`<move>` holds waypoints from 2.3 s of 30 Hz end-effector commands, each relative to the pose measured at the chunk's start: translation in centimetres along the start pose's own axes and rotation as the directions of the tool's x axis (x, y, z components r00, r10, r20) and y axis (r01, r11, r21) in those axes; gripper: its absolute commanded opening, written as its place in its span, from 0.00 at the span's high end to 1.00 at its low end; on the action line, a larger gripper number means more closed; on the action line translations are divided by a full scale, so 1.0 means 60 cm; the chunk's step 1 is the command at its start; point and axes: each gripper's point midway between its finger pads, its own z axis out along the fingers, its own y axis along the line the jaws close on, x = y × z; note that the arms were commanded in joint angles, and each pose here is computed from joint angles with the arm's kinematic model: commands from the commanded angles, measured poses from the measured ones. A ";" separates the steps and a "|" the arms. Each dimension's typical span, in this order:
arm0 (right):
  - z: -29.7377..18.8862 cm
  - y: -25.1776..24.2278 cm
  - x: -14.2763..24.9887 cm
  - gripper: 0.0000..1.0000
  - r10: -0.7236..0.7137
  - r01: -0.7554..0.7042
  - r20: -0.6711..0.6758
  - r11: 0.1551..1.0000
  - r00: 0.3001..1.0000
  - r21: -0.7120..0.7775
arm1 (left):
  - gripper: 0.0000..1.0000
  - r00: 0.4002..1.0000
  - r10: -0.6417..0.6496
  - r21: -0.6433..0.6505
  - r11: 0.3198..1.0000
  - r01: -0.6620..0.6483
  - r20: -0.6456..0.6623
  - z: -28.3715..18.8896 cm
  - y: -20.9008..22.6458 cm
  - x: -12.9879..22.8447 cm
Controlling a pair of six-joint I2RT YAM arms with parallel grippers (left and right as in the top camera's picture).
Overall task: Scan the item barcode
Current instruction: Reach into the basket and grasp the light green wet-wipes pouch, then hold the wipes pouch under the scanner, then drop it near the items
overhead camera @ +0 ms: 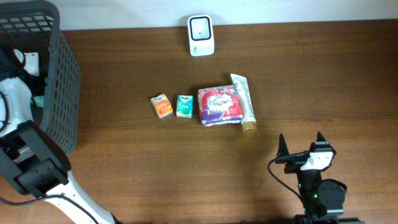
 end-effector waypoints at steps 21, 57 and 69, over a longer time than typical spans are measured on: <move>0.000 -0.005 0.004 0.01 0.002 -0.002 -0.003 1.000 1.000 0.015 | 1.00 0.988 -0.096 -0.023 0.995 0.094 -0.122 0.030 -0.009 0.059; 0.000 -0.005 0.005 0.01 0.002 -0.002 -0.003 1.000 1.000 0.015 | 1.00 0.941 -0.324 0.145 0.931 0.336 -0.101 0.045 -0.018 0.067; 0.000 -0.005 0.004 0.01 0.002 -0.002 -0.003 1.000 1.000 0.015 | 1.00 0.789 -0.424 0.423 0.876 0.232 0.444 -0.427 -0.027 -0.171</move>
